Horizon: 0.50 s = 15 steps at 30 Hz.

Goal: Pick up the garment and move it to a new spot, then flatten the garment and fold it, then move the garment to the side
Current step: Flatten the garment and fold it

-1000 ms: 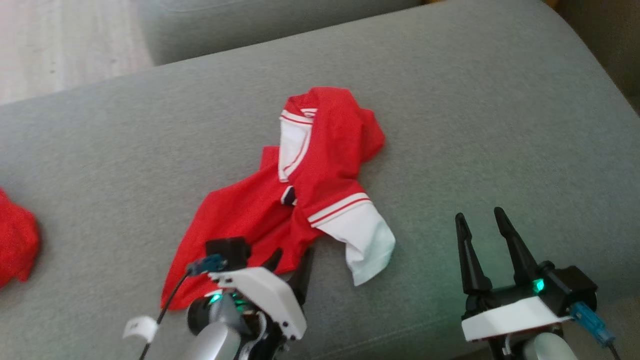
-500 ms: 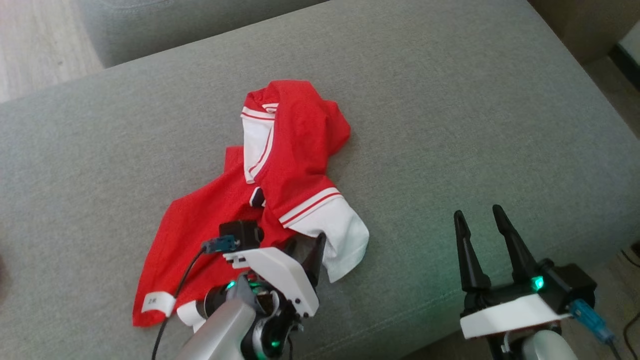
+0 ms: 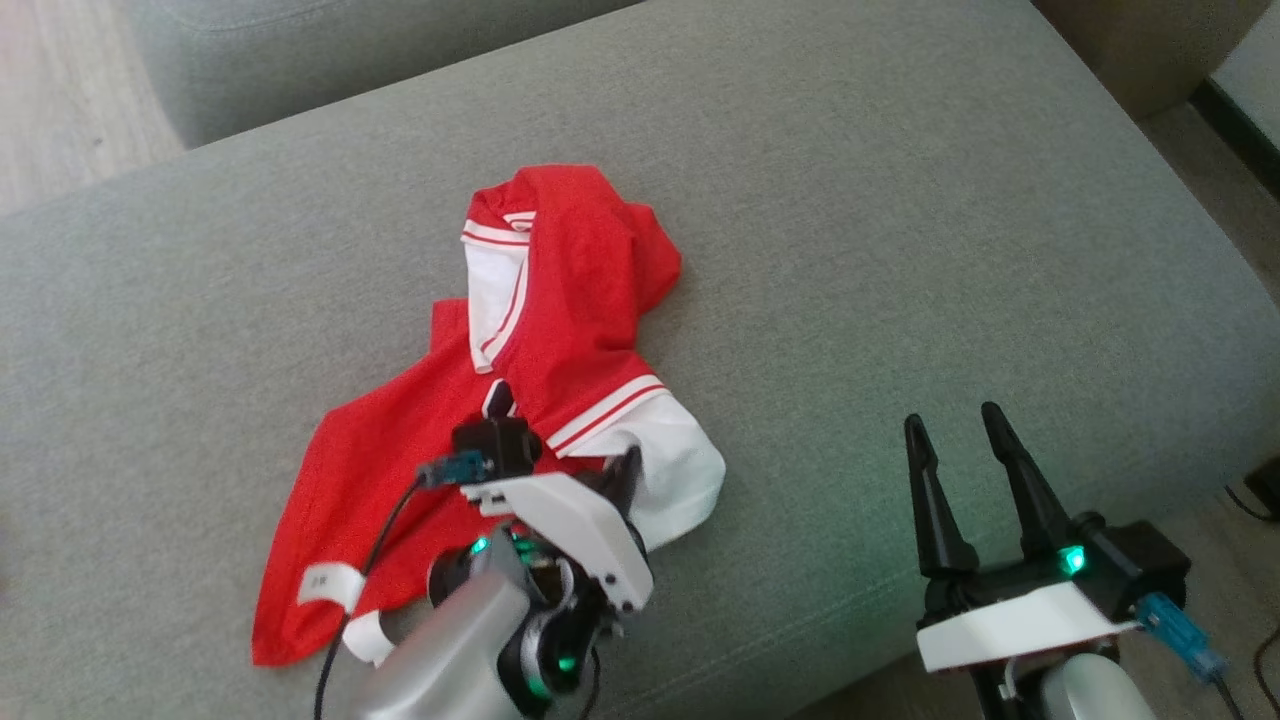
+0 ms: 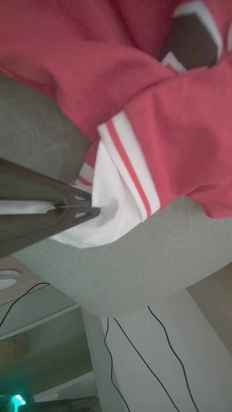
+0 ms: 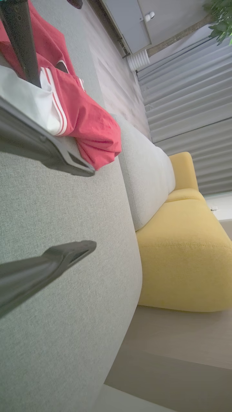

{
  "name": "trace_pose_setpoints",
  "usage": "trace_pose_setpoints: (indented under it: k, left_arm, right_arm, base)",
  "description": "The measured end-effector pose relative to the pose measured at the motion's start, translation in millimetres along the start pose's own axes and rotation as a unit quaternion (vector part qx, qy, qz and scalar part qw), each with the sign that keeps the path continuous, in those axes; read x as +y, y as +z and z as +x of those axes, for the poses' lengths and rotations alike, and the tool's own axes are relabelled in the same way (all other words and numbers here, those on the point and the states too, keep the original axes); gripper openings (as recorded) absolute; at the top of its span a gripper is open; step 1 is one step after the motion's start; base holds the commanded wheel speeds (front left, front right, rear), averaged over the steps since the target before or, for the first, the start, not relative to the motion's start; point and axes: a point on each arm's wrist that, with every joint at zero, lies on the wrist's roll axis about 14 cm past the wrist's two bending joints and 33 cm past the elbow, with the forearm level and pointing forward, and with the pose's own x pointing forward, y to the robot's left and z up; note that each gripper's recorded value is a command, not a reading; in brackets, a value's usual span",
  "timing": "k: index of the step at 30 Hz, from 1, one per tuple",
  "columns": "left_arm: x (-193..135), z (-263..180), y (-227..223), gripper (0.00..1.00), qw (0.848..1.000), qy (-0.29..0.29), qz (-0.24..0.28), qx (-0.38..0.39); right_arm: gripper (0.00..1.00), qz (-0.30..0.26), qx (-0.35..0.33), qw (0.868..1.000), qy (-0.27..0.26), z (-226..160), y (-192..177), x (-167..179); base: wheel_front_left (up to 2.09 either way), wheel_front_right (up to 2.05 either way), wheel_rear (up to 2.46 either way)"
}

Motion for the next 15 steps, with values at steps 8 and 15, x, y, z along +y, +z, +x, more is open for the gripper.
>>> trace_pose_setpoints:
  k: [8,15]
  left_arm:
    - [-36,22,51,0.00,0.994,-0.067,0.065,-0.055]
    - [-78,39,27,0.00,0.975,-0.151,0.163,0.004]
  right_arm:
    - [1.00,0.005,-0.003,1.000,-0.016,-4,3,-8]
    - [1.00,0.014,-0.008,0.999,-0.050,-15,7,-25]
  base:
    - [0.00,0.00,0.00]
    - [0.00,0.00,0.00]
